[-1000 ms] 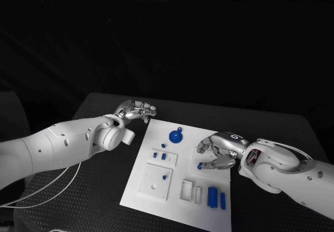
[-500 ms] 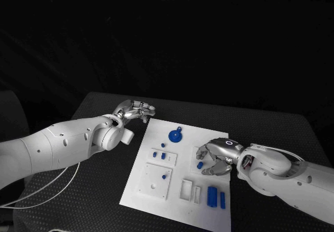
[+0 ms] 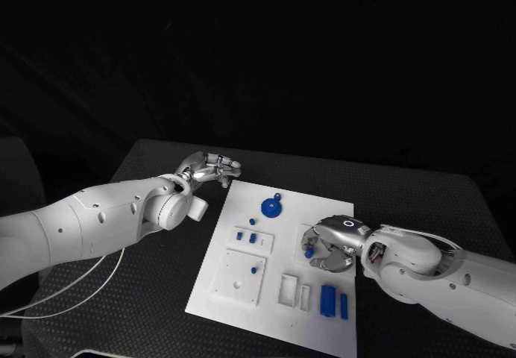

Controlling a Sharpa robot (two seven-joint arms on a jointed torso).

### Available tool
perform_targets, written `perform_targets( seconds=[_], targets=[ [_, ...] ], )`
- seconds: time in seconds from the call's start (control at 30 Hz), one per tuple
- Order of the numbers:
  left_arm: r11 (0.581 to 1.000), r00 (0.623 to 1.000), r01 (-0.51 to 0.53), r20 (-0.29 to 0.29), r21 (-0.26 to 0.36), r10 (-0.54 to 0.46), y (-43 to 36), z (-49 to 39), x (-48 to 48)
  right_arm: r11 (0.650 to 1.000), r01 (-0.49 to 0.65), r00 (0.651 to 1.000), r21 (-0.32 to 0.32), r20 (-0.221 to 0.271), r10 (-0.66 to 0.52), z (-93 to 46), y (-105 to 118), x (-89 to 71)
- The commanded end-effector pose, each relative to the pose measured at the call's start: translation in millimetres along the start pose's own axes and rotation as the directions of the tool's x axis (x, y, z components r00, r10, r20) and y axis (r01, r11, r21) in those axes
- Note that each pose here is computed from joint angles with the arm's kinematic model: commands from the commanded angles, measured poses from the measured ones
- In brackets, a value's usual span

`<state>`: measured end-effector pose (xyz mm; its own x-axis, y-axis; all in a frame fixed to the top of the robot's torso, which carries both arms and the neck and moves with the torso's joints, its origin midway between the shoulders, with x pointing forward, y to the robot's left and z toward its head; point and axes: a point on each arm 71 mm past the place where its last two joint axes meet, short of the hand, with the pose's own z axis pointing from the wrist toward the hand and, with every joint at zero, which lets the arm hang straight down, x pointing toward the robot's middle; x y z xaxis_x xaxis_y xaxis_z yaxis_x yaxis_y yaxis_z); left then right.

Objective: Assemble the parts on the task board

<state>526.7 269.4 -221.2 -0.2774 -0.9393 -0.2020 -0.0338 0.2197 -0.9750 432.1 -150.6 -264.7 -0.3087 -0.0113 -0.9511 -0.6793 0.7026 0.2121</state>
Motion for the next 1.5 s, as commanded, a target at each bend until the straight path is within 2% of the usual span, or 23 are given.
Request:
perform_targets(
  seconds=[0.03, 0.27, 0.63, 1.0, 1.1, 1.37, 1.5],
  targets=[
    [1.0, 1.0, 0.011, -0.017, 0.006, -0.011, -1.0, 0.4, 3.0, 1.0, 0.023, 1.0, -0.012, -0.002, -0.023, 1.1, 3, 0.8],
    [1.0, 1.0, 0.011, -0.017, 0.006, -0.011, -0.8, 0.3, 2.5, 0.999, 0.034, 0.999, -0.009, 0.011, -0.033, 1.6, 4, 0.0],
    [1.0, 1.0, 0.012, -0.018, 0.006, -0.012, -0.8, 0.3, 3.0, 0.998, 0.059, 0.996, 0.004, 0.071, -0.059, 2.3, 6, -4.1],
    [1.0, 1.0, 0.011, -0.012, 0.004, -0.011, 0.6, 1.0, 1.3, 0.998, 0.063, 0.993, 0.007, 0.098, -0.064, -2.7, 9, -7.4],
    [1.0, 1.0, 0.01, -0.01, 0.004, -0.01, 0.8, 1.1, 0.6, 0.998, 0.06, 0.992, 0.005, 0.109, -0.06, -5.6, 11, -10.9],
    [1.0, 1.0, 0.01, -0.01, 0.004, -0.01, 0.7, 2.1, 1.5, 1.0, 0.007, 0.985, -0.017, 0.174, -0.004, -6.1, 22, -32.1],
    [1.0, 1.0, 0.01, -0.008, 0.005, -0.01, 0.7, 2.2, 1.1, 0.998, 0.014, 0.978, -0.069, 0.209, 0.001, 1.1, 37, -35.6]
  ],
)
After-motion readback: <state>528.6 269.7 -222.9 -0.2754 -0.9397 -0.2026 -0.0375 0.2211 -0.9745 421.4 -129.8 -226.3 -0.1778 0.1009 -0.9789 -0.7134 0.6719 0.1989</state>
